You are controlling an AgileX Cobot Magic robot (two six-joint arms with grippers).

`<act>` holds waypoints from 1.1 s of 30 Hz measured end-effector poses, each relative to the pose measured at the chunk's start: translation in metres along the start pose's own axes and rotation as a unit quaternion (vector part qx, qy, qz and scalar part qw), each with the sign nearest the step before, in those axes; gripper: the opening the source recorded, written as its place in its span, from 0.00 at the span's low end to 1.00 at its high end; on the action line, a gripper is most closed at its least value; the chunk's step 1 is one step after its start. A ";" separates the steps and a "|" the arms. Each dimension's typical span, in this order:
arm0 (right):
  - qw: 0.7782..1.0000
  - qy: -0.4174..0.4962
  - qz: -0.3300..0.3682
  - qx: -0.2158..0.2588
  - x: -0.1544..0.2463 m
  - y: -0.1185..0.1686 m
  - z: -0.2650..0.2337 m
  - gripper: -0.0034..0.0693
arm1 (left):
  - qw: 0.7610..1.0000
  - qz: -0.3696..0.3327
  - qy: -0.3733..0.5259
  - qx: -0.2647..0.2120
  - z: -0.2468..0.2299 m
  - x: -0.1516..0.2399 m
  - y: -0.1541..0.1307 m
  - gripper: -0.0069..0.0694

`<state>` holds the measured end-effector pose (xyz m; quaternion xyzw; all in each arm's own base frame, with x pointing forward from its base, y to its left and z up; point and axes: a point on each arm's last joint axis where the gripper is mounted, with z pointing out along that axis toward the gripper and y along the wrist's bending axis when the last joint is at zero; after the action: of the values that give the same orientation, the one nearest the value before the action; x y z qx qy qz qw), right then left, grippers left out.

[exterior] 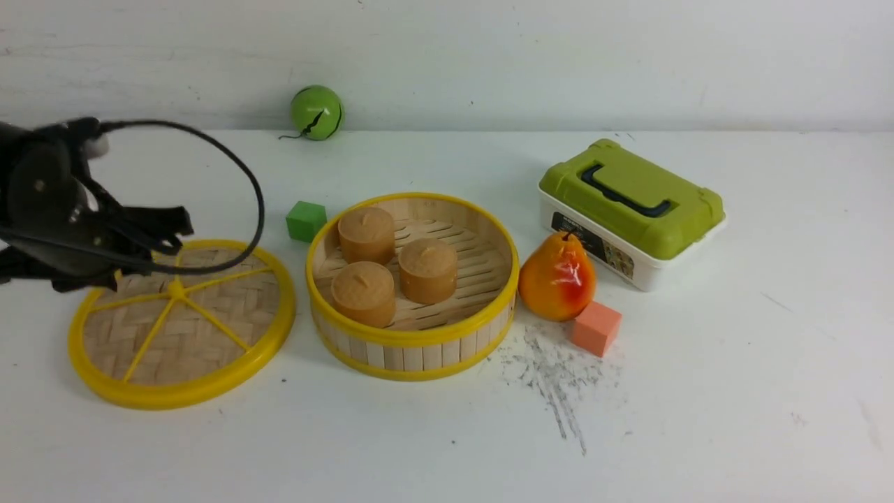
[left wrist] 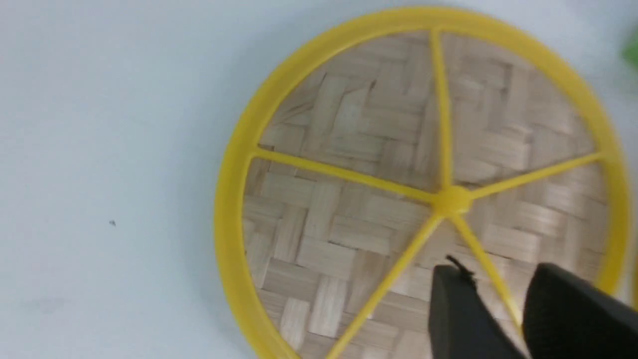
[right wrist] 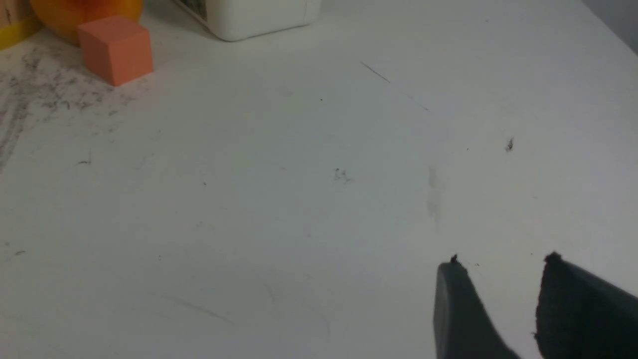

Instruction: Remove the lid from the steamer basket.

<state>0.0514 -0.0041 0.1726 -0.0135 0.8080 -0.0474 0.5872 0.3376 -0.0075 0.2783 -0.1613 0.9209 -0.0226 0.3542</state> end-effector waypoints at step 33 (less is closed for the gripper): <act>1.000 0.000 0.000 0.000 0.000 0.000 0.000 0.38 | 0.918 0.091 -0.260 0.286 -0.180 0.161 0.040 0.07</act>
<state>0.0514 -0.0041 0.1726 -0.0135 0.8080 -0.0474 0.5872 0.0949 -0.0332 0.3030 0.0313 0.7612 -0.2101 0.6128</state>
